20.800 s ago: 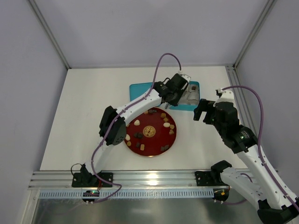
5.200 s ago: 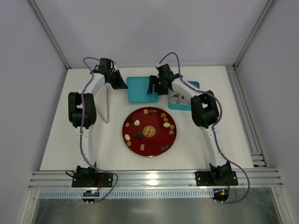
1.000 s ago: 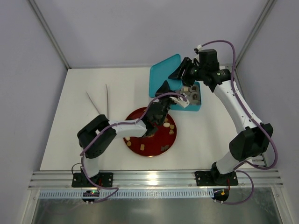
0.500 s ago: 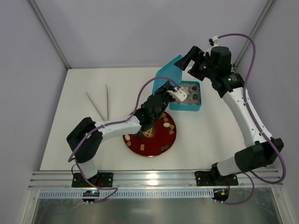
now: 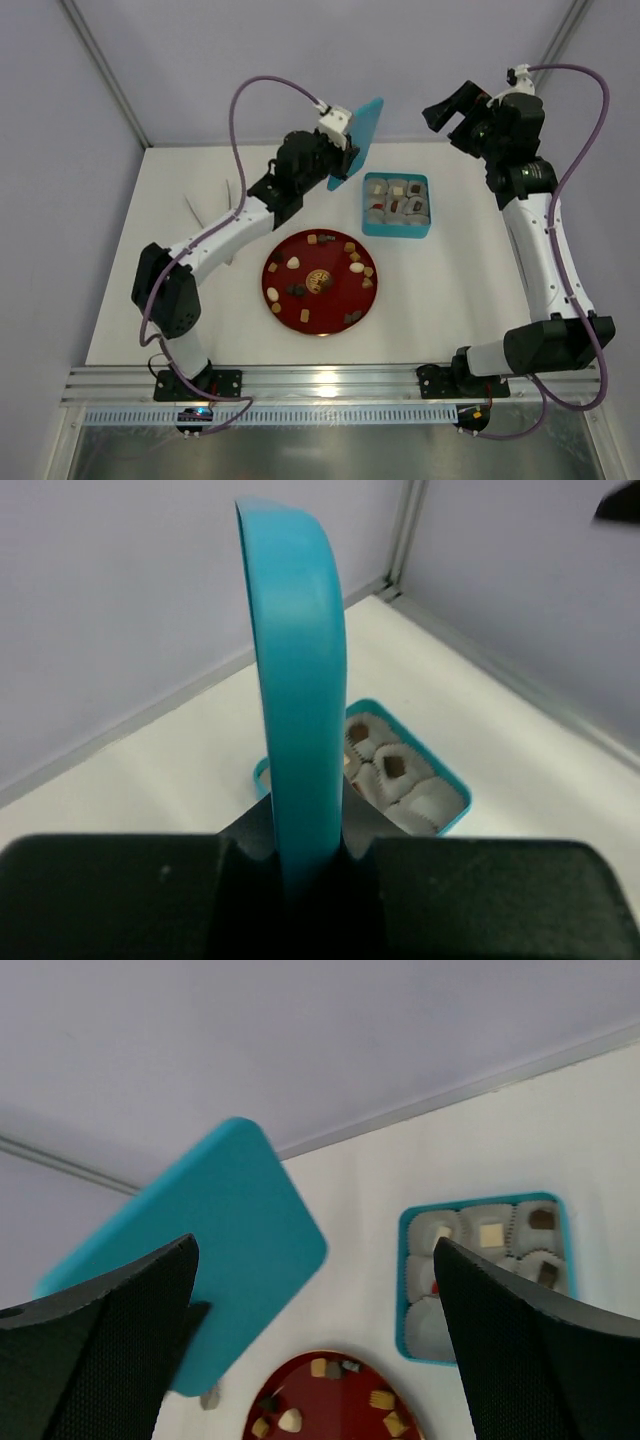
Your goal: Pack the chocolate
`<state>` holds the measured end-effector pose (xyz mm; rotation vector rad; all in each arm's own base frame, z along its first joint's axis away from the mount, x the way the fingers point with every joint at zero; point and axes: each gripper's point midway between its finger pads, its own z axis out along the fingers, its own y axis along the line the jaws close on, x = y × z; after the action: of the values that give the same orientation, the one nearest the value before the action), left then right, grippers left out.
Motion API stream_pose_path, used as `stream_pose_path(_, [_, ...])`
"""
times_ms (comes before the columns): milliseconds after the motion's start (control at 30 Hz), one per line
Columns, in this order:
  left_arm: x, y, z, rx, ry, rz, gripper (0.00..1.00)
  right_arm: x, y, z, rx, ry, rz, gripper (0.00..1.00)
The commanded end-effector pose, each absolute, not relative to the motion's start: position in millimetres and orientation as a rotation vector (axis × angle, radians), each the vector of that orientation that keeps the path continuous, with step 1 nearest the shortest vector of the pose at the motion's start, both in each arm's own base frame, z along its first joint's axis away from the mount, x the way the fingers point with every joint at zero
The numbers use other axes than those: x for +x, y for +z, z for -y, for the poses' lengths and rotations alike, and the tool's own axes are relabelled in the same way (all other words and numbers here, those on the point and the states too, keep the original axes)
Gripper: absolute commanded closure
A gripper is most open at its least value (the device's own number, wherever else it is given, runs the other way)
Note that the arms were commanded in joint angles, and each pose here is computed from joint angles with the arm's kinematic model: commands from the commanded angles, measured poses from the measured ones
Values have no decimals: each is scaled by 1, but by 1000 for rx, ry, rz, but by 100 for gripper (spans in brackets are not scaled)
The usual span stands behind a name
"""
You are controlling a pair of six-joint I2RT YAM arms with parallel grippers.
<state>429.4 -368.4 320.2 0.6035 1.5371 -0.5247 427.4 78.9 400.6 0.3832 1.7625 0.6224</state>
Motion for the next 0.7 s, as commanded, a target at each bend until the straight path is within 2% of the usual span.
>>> stream_pose_path(0, [418, 370, 379, 447, -1036, -1594, 100, 443, 370, -59, 368, 490, -1842, 0])
stream_pose_path(300, [461, 347, 393, 131, -1696, -1714, 100, 464, 277, -41, 438, 409, -1995, 2])
stream_pose_path(600, [490, 273, 416, -44, -1924, -1804, 100, 476, 225, -17, 537, 402, -2043, 5])
stream_pose_path(667, [493, 272, 420, -60, -1985, -1795, 100, 479, 215, -18, 547, 405, -2062, 6])
